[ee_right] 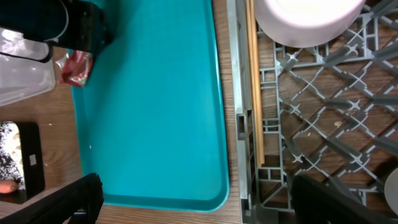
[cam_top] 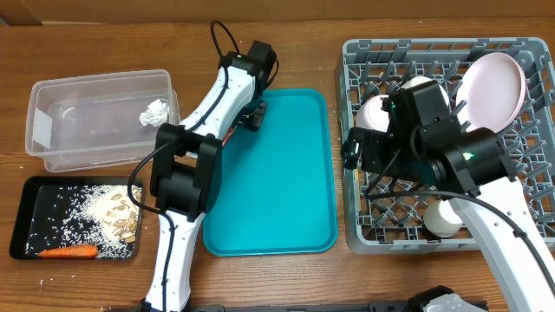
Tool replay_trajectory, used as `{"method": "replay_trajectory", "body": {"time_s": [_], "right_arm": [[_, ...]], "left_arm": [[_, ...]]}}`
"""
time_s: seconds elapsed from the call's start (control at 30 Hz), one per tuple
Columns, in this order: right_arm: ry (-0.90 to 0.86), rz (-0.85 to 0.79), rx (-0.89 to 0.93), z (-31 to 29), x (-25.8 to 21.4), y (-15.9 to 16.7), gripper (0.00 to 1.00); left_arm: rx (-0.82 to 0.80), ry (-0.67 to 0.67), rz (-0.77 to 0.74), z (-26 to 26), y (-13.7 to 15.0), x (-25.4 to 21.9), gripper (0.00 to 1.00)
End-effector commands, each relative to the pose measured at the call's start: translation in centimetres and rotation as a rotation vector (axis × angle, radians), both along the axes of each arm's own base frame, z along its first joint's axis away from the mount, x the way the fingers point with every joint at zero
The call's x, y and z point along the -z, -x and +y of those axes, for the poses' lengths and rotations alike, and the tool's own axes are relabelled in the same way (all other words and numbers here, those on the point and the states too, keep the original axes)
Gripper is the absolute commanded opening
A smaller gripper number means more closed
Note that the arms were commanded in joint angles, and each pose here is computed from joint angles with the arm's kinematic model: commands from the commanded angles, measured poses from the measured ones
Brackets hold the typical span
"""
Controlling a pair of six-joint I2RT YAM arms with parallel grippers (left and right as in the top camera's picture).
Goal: Sort waste into correct bins and load items into the dishwasher
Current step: 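Grasp the red wrapper on the teal tray with the left gripper, then drop the red wrapper into the clear container with the left gripper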
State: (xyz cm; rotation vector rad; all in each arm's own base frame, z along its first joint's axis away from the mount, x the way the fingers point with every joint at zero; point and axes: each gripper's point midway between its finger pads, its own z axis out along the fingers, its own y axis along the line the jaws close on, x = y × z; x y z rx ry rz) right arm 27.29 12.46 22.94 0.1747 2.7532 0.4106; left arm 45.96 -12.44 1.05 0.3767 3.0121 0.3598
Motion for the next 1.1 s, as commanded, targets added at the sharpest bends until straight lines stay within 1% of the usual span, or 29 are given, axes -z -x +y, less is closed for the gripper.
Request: {"method": "replay_trajectory", "body": {"time_s": [0.0, 0.03, 0.17, 0.27, 0.47, 0.6, 0.67, 0.73, 0.77, 0.8, 0.83, 0.93, 1.03, 1.07], "right_arm": [[0.006, -0.006, 0.006, 0.0, -0.1, -0.5, 1.0], [0.013, -0.004, 0.007, 0.0, 0.0, -0.6, 1.0], [0.031, -0.008, 0.015, -0.3, 0.1, -0.7, 1.0], [0.031, -0.007, 0.015, -0.3, 0.1, -0.7, 1.0], [0.038, 0.013, 0.015, -0.5, 0.3, -0.3, 1.0], [0.042, 0.022, 0.015, -0.6, 0.4, -0.1, 1.0], [0.042, 0.022, 0.015, -0.6, 0.4, -0.1, 1.0], [0.042, 0.022, 0.015, -0.6, 0.4, -0.1, 1.0], [0.042, 0.023, 0.015, -0.6, 0.4, -0.1, 1.0], [0.043, 0.025, 0.015, -0.6, 0.4, 0.0, 1.0], [0.043, 0.026, 0.015, -0.6, 0.4, 0.0, 1.0], [0.044, 0.027, 0.015, -0.6, 0.5, 0.0, 1.0], [0.045, 0.028, 0.015, -0.6, 0.5, 0.1, 1.0], [0.046, 0.033, 0.015, -0.7, 0.5, 0.2, 1.0]], "left_arm": [[-0.007, -0.057, 0.018, 0.9, 0.1, 1.4, 0.06], [-0.017, -0.056, 0.014, 0.9, 0.1, 1.1, 0.04], [-0.045, -0.046, -0.015, 0.8, -0.1, -1.3, 0.04], [-0.084, -0.036, -0.038, 0.9, 0.2, -5.0, 0.04], [-0.132, -0.02, -0.075, 2.1, 2.2, -12.8, 0.04], [-0.198, -0.009, -0.172, 4.3, 2.2, -16.9, 0.04], [-0.186, -0.059, -0.217, 6.6, 1.5, -18.3, 0.04], [-0.172, -0.159, -0.225, 9.6, 1.2, -18.9, 0.04], [-0.193, -0.197, -0.229, 11.0, 1.0, -19.0, 0.04], [-0.222, -0.201, -0.224, 12.1, 0.9, -18.8, 0.04], [-0.253, -0.184, -0.219, 12.7, 0.8, -18.4, 0.04], [-0.321, -0.074, -0.169, 14.1, 0.4, -16.1, 0.04], [-0.363, -0.027, -0.109, 15.8, 0.4, -14.0, 0.04], [-0.383, -0.014, -0.095, 16.5, 0.6, -13.8, 0.06]]}}
